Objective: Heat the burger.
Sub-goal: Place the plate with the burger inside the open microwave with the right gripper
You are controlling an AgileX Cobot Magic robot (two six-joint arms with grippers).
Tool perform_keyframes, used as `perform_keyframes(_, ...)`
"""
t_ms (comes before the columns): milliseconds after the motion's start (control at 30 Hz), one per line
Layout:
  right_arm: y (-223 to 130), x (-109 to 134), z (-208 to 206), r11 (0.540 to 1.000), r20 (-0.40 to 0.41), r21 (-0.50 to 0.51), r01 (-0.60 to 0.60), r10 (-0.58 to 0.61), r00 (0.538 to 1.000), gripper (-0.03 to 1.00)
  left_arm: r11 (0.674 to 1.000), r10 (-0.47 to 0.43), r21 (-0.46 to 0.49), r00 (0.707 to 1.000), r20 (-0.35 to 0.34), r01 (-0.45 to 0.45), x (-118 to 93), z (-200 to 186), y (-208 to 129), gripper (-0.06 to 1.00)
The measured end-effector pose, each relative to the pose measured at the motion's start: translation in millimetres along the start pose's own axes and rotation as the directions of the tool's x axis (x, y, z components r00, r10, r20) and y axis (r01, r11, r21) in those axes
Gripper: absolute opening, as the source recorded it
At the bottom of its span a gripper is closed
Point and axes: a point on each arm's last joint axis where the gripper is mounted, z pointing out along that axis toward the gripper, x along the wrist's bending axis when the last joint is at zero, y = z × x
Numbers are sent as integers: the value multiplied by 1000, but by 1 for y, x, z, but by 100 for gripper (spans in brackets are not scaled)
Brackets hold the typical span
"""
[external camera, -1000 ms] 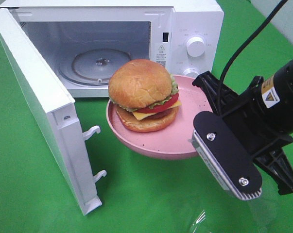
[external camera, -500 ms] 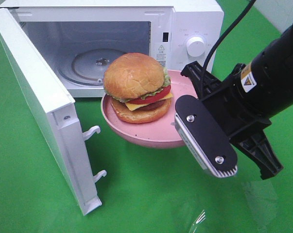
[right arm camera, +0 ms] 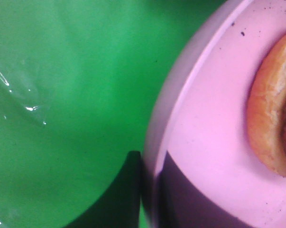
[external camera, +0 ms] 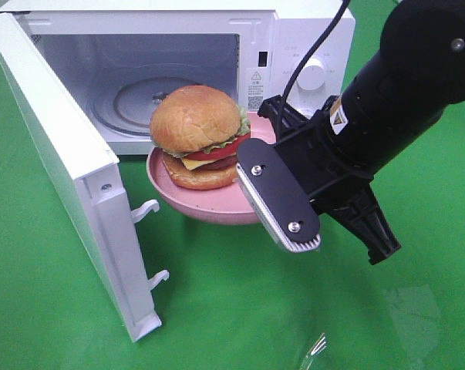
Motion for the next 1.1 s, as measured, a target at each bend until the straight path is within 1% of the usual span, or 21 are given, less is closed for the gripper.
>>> perform_keyframes(133,2,-12,10,1000,-2,0,-3,3,1000,4,1000,0,0,1000,0,0,0,0,0,80)
perform_keyframes(367,4,-24,20,1000,3,-8,-13,13,1000,4,1000,0,0,1000,0,0,0,0,0,80)
perform_keyframes(467,4,-25,21,1000,3,-8,-13,13,1000,4,1000,0,0,1000,0,0,0,0,0,80)
perform_keyframes(733,7,-40,31,999,8,-19,-27,28,1000,4,1000,0,0,1000,0,0,0,0,0,80)
perform_keyframes(833,7,-40,32,999,6,-19,-28,28,1000,4,1000,0,0,1000,0,0,0,0,0,80)
perform_keyframes(1100,8,-52,38,999,17,-21,-29,30,999,4,1000,0,0,1000,0,0,0,0,0,80)
